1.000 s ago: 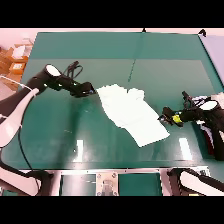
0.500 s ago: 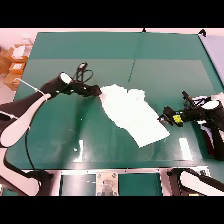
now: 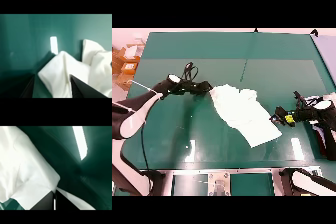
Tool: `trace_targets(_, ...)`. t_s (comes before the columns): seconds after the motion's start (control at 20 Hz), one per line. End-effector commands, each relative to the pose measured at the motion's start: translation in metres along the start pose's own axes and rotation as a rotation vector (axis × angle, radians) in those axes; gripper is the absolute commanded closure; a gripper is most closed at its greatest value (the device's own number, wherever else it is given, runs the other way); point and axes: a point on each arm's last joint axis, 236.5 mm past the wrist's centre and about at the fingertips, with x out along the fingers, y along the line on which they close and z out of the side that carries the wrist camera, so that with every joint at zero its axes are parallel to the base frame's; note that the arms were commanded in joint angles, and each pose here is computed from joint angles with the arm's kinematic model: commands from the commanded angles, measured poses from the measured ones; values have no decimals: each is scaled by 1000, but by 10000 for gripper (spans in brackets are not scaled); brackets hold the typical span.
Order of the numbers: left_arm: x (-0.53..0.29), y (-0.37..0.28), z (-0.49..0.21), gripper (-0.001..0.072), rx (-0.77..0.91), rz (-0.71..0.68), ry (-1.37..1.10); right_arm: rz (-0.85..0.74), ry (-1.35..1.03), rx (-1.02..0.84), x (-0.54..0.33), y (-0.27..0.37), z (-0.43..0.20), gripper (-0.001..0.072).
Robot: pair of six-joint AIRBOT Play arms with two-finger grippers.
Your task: Fold the shirts.
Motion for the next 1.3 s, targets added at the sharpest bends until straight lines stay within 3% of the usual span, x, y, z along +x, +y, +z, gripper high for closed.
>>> trace_targets(0.0,19,-18,0,420,-3,-52,-23,-1,-7,-1,0,0,2,696)
trace_targets(0.05,22,-23,-3,633,29,-56,-17,0,-8,-1,-1,0,2,696)
trace_targets(0.1,22,-26,-6,683,60,-65,-5,0,-9,-1,-1,0,2,696)
trace_targets(0.35,-71,-66,59,685,105,-186,-43,70,-107,-88,-54,46,49,697)
trace_targets(0.65,-330,-160,148,685,427,-23,-431,164,-608,-388,-284,181,107,697)
trace_targets(1.0,-566,-352,74,685,821,-61,-922,177,-1316,-756,-525,308,-12,697)
trace_targets(1.15,-622,-391,28,685,896,-81,-1075,186,-1649,-796,-601,327,-70,697)
trace_targets(1.25,-626,-390,15,684,897,-52,-1068,199,-1718,-796,-617,330,-82,697)
